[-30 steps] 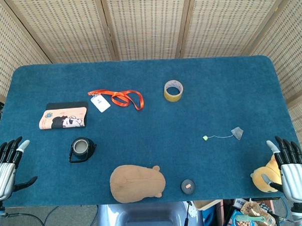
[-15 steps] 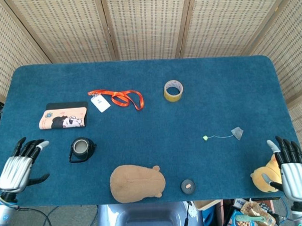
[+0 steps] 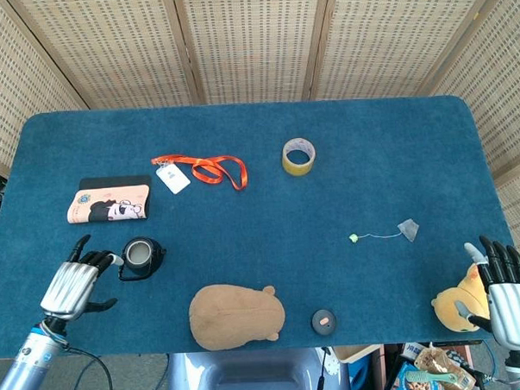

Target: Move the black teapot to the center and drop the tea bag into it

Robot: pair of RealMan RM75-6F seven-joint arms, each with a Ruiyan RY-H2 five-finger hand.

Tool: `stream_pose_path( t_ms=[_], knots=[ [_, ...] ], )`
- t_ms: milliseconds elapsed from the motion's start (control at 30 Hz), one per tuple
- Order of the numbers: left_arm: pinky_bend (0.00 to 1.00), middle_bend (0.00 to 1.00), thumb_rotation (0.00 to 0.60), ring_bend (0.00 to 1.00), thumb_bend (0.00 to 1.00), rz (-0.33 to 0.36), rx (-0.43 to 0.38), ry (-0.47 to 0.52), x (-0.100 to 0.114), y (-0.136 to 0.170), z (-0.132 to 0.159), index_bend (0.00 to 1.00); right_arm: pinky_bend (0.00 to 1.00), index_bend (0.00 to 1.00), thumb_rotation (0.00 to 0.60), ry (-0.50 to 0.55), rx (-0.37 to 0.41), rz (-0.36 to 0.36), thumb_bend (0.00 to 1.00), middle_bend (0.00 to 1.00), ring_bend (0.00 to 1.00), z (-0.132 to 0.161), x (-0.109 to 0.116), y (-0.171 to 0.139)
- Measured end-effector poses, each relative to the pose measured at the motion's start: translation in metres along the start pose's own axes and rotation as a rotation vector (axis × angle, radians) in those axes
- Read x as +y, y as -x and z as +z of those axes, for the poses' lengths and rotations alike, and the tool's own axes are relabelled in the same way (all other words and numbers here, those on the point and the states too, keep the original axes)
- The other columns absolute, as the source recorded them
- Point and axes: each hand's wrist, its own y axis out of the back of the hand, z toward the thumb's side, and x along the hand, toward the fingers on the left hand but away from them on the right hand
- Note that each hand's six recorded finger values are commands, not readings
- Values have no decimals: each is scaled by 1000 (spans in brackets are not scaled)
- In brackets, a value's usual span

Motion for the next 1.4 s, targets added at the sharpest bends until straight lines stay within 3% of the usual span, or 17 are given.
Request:
stream_pose_path(
  t_ms=[467,1400],
  knots=[
    [0,362,600,319,102,-58,-5,27,-29,-11,13,375,1,140,600,-4,-16,3,180,113,0,-4,0,-4],
    [0,368,600,319,102,-110,-13,34,-45,-14,23,386,1,140,600,-9,-39,1,179,113,0,-9,2,-9]
  ],
)
